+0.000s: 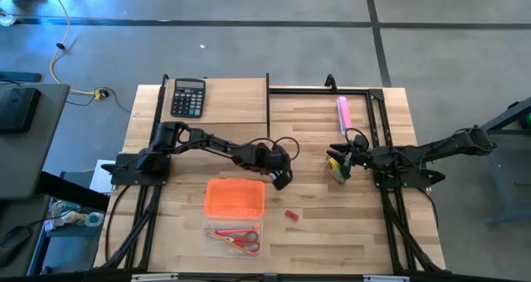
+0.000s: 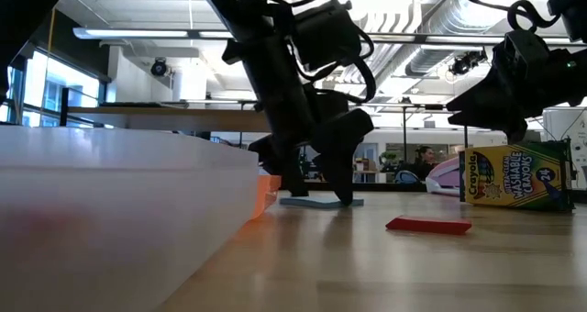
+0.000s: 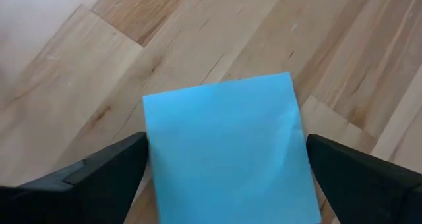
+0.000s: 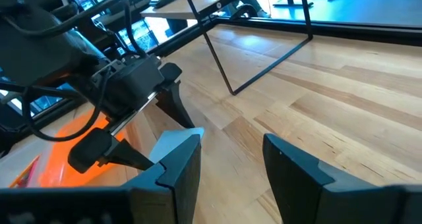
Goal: Pack school essentials
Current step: Put the blue sticky notes in the orange supply box
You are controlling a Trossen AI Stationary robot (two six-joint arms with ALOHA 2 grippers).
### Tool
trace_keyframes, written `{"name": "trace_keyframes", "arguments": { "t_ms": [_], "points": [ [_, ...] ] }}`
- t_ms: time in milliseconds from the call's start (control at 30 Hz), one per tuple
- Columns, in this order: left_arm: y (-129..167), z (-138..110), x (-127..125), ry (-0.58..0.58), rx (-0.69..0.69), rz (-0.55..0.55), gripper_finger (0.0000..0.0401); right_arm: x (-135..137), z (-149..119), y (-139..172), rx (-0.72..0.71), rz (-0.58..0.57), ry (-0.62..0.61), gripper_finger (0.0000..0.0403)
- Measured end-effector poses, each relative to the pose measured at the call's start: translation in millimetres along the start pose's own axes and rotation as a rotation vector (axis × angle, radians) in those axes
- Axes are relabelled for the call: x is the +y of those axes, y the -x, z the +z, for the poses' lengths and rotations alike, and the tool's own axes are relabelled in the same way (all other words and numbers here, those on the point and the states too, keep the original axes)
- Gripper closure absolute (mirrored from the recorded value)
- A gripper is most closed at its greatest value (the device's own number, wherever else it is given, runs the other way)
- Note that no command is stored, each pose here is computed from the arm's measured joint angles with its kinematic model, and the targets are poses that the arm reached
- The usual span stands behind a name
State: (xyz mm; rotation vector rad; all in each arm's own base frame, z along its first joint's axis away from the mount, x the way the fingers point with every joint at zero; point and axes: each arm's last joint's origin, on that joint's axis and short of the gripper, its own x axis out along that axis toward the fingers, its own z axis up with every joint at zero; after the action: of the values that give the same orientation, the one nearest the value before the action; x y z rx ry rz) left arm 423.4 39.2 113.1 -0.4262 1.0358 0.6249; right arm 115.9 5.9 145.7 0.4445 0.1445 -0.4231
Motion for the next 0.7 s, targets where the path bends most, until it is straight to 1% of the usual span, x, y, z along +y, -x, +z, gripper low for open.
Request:
{"name": "trace_keyframes", "arguments": {
  "t_ms": [133, 500, 600, 700],
  "points": [
    [0, -1, 0, -0.017, 0.002, 0.004, 0.0008, 0, 0, 0, 0.001, 0.000, 0.000, 0.0249],
    [2, -2, -1, -0.020, 0.009, 0.001, 0.0056, 0, 0, 0, 0.001, 0.000, 0.000, 0.0249],
    [9, 1, -1, -0.022, 0.001, -0.010, 0.0064, 0, 0, 0, 0.001, 0.000, 0.000, 0.0249],
    [16, 1, 1, -0.051, 0.003, -0.001, 0.0070, 0, 0, 0, 0.000, 0.000, 0.000, 0.0249]
  ]
}}
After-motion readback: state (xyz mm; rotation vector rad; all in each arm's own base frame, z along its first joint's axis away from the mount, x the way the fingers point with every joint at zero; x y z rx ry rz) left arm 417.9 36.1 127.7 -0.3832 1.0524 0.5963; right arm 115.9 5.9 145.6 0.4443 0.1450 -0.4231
